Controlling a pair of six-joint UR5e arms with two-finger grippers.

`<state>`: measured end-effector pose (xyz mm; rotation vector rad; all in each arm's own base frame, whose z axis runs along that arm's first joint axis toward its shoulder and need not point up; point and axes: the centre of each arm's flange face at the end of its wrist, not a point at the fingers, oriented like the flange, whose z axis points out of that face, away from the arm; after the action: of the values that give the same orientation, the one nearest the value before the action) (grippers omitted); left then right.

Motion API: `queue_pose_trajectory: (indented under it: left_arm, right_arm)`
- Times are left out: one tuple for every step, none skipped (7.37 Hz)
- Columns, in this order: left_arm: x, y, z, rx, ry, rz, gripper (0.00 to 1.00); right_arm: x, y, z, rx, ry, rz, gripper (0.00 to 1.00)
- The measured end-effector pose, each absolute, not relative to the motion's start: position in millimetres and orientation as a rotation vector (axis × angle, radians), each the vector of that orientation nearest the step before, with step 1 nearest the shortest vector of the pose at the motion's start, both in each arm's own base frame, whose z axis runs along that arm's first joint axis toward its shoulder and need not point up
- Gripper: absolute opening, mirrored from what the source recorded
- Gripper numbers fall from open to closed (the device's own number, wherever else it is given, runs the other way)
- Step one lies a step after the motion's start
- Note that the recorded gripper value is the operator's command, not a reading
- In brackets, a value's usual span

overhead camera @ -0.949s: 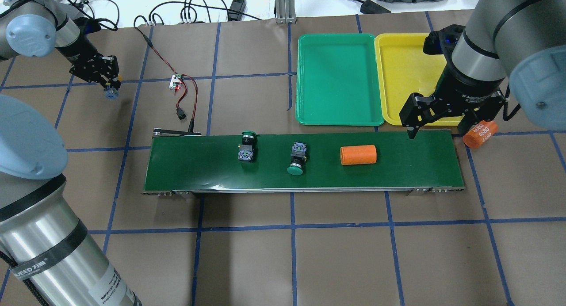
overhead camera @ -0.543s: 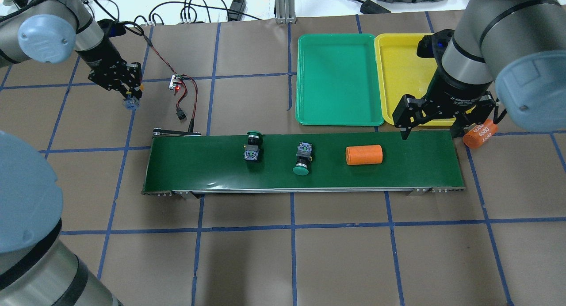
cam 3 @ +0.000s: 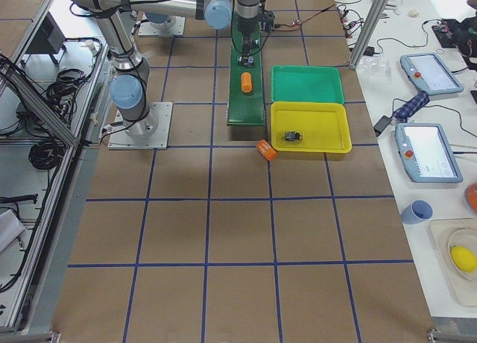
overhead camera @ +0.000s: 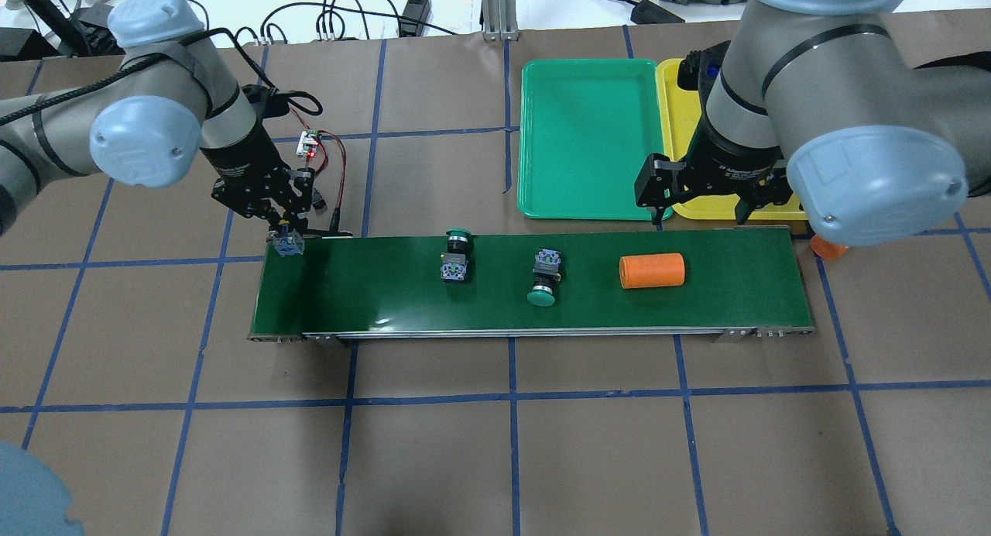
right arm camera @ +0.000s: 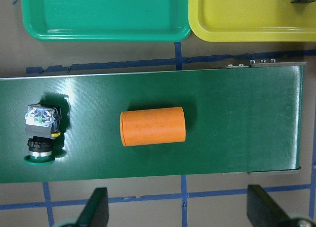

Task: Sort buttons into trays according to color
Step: 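Place yellow button on belt with left gripper while right gripper reaches for green button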

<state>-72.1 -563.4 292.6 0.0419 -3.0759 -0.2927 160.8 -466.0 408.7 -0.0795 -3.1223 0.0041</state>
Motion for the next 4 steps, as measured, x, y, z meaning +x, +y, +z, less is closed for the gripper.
queue_pose_trajectory:
  left_arm:
    - [-86.1, -550.8, 287.4, 0.002, -3.078, -0.304, 0.39]
    - [-92.6, -543.8, 278.6, -0.019, -3.079, -0.311, 0.7]
    - [-96.1, -539.7, 271.5, -0.03, -3.081, -0.308, 1.0]
    - [-97.8, -536.5, 267.1, -0.035, -3.081, -0.307, 1.0]
  right_arm:
    - [163.9, -477.4, 390.0, -0.085, -3.123, 0.016, 1.0]
    - [172.8, -487.2, 372.2, -0.092, -3.125, 0.035, 1.0]
    - [189.4, -490.7, 359.7, -0.102, -3.126, 0.051, 1.0]
    - [204.2, -492.7, 346.5, -0.116, -3.125, 0.043, 1.0]
